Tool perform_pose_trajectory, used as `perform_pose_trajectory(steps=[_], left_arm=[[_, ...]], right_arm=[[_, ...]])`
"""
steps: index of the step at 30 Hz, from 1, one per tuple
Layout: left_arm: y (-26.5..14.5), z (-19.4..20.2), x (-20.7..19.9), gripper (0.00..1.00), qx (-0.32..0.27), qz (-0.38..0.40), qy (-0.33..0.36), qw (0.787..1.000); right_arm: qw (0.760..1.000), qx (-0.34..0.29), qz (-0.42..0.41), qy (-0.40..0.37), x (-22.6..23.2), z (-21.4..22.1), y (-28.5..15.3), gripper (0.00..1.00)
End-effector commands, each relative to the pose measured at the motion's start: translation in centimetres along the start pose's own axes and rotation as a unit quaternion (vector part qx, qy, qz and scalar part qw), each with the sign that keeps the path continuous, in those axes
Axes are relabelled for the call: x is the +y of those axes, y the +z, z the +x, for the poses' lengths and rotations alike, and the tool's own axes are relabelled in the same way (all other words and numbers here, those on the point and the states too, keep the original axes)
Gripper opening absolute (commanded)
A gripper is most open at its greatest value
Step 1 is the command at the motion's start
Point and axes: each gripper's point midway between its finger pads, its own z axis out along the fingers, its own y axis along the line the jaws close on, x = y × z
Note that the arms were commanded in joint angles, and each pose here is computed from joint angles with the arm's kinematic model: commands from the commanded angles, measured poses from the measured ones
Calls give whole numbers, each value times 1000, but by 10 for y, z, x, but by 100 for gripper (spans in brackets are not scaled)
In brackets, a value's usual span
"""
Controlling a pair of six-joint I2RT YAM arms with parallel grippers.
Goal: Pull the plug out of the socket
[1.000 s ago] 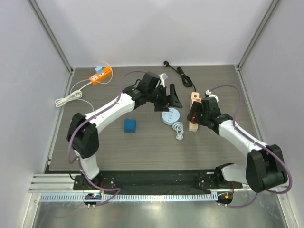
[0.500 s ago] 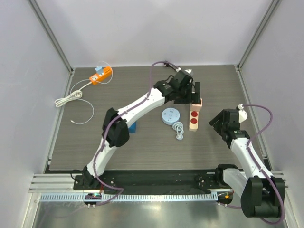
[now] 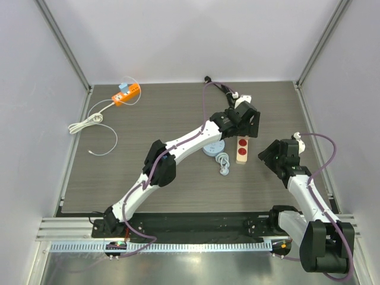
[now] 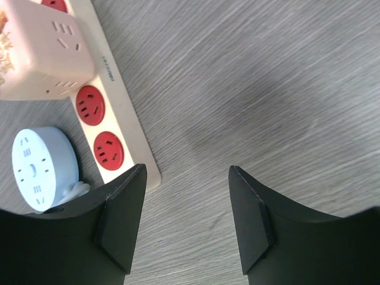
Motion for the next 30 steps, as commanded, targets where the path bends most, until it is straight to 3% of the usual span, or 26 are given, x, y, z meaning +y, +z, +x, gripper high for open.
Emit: perform_pose_trajectory(steps=[1, 12, 18, 20, 21, 24, 26, 27, 30], left_arm=[[11, -23, -6, 96, -57, 5, 7, 998], [42, -16, -6, 96, -73, 7, 3, 997], [52, -12, -2, 87, -77, -1, -5, 997], [53, -14, -1, 75, -80, -2, -6, 997], [50, -17, -3, 62, -81, 2, -7, 997], [45, -23, -4, 43, -81, 13, -11, 997], [44, -19, -5, 34, -65, 29, -16, 997], [42, -18, -4, 21, -58, 33, -18, 998], [34, -15, -1, 2, -34, 50, -25, 998]], right_arm=[[999, -8, -44, -9, 17, -6, -1, 63], [999, -8, -35, -19, 12, -5, 1, 63], [998, -5, -42, -37, 15, -7, 0, 64], [998, -2, -48, -44, 17, -6, 0, 64], [997, 0, -52, -48, 19, -6, 0, 64], [995, 17, -74, -59, 26, 0, 2, 67], [994, 34, -84, -61, 28, 7, 5, 67], [992, 44, -98, -63, 33, 10, 5, 69], [987, 71, -127, -69, 43, 18, 7, 73]])
